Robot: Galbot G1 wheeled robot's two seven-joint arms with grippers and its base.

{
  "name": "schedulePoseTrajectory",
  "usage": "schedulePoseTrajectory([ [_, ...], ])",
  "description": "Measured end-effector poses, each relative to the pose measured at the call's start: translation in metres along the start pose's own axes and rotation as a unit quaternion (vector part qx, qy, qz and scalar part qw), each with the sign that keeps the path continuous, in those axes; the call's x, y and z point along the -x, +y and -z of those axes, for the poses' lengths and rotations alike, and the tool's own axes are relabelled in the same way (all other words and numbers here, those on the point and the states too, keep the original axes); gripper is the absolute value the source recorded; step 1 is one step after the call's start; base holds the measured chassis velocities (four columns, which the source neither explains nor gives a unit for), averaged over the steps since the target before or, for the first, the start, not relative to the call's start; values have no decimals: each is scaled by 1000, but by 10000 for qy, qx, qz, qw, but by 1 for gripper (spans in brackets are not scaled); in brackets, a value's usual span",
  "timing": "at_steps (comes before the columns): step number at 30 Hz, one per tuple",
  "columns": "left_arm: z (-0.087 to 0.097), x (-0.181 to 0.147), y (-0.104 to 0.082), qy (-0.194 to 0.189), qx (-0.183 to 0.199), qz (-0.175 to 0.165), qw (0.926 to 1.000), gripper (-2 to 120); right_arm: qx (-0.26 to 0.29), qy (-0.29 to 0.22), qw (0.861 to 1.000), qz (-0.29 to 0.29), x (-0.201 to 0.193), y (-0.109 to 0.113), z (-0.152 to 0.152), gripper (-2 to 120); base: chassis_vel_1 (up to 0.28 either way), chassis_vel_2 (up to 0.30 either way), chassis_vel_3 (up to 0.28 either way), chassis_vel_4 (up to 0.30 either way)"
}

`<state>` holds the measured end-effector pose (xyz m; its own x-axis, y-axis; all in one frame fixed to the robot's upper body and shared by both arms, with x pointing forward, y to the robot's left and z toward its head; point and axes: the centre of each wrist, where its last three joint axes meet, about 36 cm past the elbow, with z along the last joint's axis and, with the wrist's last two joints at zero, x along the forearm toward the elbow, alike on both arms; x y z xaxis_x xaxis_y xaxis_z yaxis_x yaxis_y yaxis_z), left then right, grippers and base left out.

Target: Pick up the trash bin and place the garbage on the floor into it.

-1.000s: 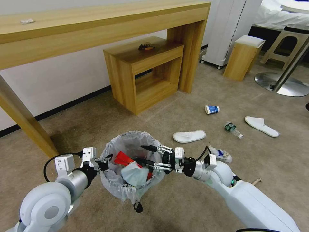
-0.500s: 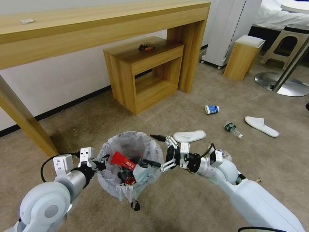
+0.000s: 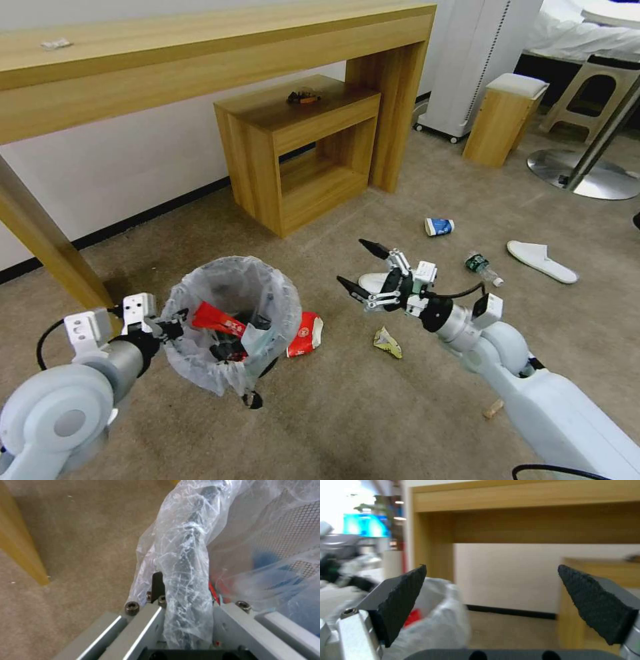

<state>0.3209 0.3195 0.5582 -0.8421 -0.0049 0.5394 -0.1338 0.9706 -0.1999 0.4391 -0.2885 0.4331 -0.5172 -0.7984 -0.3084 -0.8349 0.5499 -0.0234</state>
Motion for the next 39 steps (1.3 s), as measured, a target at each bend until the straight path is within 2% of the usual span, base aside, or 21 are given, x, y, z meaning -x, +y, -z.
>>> schedulePoseTrajectory([
  [4, 6, -1, 6, -44, -75, 108, 9999, 0, -2, 36, 9992, -386, -8, 3, 1, 100, 0, 0, 0, 0],
  [12, 10, -4, 13, -88, -138, 213, 9996, 0, -154, -54, 9972, -724, -31, -1, 6, 100, 0, 0, 0, 0],
  [21, 9, -7, 10, -118, -149, 170, 9997, 0, -198, -91, 9964, -818, -43, -3, 10, 100, 0, 0, 0, 0],
  [39, 9, -7, 10, -138, -153, 162, 9997, 0, -152, -90, 9966, -808, -43, -3, 3, 100, 0, 0, 0, 0],
])
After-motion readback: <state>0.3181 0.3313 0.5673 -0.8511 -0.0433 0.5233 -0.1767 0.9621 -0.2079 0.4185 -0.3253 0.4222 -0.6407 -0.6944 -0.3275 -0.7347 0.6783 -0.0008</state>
